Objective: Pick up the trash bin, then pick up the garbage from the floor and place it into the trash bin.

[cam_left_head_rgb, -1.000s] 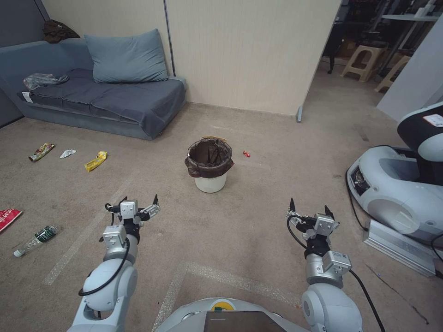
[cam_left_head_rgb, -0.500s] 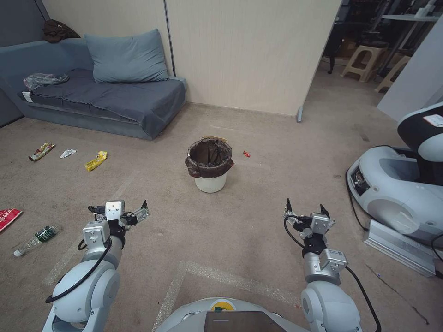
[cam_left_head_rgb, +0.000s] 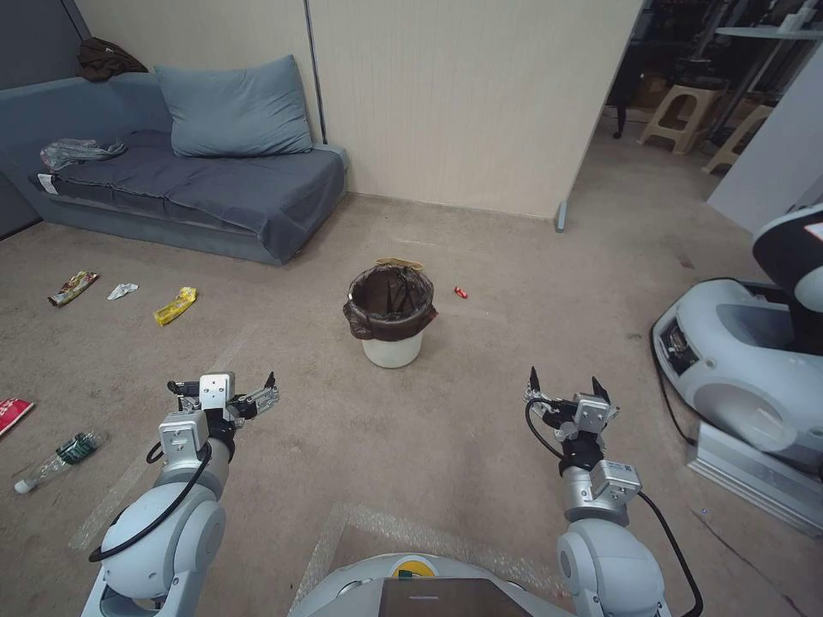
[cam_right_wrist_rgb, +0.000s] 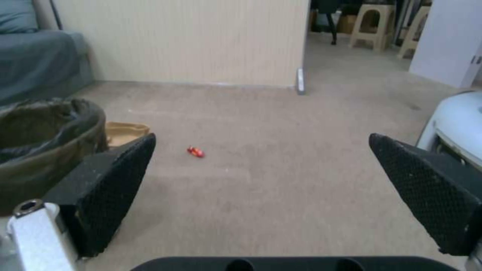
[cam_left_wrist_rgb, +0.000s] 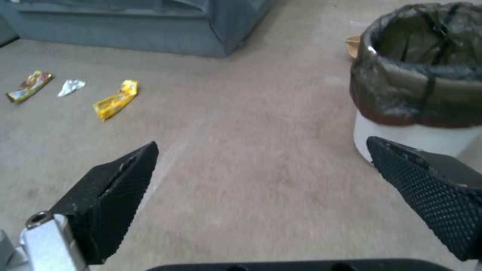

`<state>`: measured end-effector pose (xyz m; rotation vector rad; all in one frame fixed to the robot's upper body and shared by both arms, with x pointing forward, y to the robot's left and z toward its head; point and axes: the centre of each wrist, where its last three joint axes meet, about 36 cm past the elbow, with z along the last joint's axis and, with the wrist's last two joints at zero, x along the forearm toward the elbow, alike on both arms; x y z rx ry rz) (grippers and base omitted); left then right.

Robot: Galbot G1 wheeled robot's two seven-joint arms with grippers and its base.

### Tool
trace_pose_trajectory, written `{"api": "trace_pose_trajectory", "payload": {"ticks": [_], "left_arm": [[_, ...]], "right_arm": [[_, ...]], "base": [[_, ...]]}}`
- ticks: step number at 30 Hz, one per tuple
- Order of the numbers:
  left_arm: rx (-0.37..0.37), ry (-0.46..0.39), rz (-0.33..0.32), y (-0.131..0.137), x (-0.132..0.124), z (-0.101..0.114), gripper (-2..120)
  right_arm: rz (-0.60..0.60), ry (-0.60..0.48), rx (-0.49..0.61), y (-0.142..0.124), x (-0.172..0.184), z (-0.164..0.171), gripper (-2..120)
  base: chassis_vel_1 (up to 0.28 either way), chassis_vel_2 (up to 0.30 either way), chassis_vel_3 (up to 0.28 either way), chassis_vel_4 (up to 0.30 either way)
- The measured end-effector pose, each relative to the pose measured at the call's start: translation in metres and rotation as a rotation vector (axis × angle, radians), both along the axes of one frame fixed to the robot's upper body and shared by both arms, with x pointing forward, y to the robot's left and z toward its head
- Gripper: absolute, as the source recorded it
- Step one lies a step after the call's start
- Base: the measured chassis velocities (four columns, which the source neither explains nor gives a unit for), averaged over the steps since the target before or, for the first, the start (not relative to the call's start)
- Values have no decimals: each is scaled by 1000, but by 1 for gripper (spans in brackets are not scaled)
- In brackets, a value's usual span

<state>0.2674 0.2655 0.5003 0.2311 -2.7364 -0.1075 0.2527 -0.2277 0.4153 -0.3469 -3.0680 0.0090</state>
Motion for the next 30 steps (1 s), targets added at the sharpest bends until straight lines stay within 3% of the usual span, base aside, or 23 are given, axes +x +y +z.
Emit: {"api": "trace_pose_trajectory", "payload": {"ticks": [30], "left_arm": [[11, 1, 6, 5, 4, -7, 100]], "right_arm": [[-2, -40, 0, 0, 5, -5, 100]], "base": [[-243, 245, 244, -243]]}}
